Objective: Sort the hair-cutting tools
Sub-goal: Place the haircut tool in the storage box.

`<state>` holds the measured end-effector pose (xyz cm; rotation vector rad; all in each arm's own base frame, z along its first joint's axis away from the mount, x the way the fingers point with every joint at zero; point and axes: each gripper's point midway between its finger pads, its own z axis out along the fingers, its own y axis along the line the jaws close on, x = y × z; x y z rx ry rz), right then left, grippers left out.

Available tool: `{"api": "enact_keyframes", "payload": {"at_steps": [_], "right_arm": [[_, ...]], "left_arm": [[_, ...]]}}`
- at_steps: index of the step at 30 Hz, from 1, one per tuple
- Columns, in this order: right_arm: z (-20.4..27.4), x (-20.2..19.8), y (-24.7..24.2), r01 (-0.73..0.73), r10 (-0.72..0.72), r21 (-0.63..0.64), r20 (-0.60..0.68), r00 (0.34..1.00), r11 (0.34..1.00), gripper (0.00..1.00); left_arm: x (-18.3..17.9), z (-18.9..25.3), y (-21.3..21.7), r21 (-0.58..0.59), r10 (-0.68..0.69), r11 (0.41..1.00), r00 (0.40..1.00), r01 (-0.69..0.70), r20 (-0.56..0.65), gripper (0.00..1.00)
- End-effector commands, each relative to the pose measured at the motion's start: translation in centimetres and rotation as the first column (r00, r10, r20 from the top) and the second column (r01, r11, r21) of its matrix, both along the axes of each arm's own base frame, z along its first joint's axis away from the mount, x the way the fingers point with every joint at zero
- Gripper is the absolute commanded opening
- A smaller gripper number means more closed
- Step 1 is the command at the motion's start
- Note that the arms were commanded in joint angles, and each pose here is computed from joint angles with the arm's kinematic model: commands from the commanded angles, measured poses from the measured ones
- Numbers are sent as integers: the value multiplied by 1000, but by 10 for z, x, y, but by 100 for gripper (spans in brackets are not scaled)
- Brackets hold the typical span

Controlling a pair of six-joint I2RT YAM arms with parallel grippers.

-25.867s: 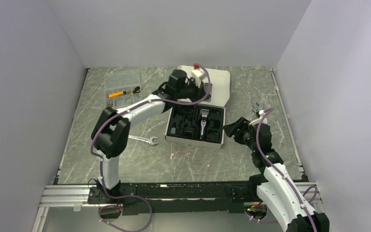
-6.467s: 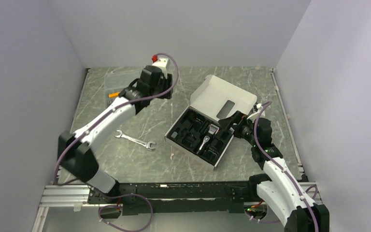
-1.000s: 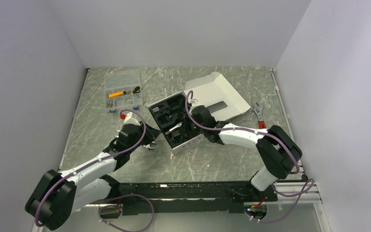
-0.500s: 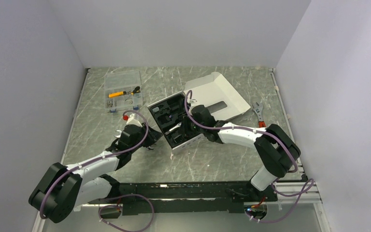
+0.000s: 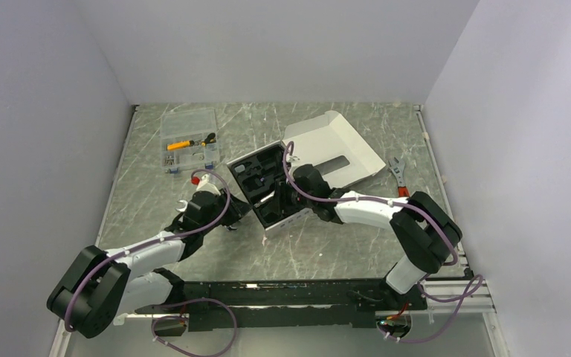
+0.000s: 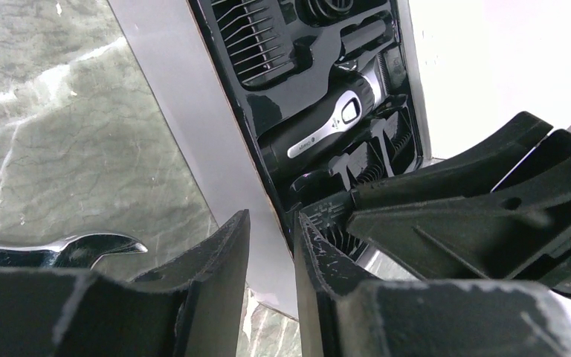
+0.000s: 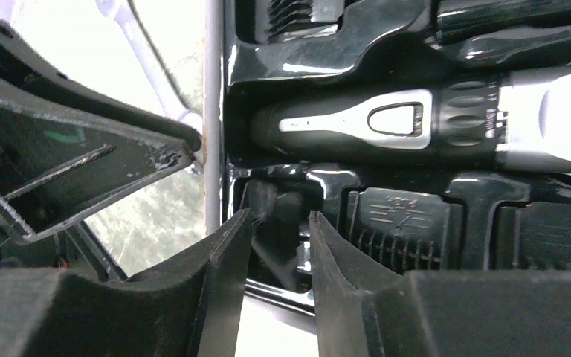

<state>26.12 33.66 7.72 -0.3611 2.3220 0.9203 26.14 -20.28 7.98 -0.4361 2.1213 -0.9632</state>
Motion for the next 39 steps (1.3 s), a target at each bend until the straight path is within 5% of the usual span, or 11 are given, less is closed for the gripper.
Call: {"api": "enact_keyframes", "payload": {"at_steps": [1,6,16,19,26,39], "right_arm": [[-11,-12,1,-10,9,-18,-39,999,1000,42],[2,0,-16,67,-65,-71,30,997,995,58],[45,11,-32,117,-101,-102,148,984,988,63],[51,10,-29,94,-80,-83,160,984,992,56],[42,7,-10,15,-8,-51,137,991,999,17],[11,5,5,-34,40,-79,86,995,996,10]], "left_arm": [[4,8,-5,-34,-9,999,1000,10,24,34],[3,9,-3,-28,-4,1000,1000,5,29,34],[3,10,-1,-27,2,1000,999,-1,33,35],[3,10,-1,-25,2,1000,999,-2,33,34],[3,10,-2,-31,-2,1000,999,3,33,34],[5,11,-5,-30,-10,999,999,11,33,34]]}}
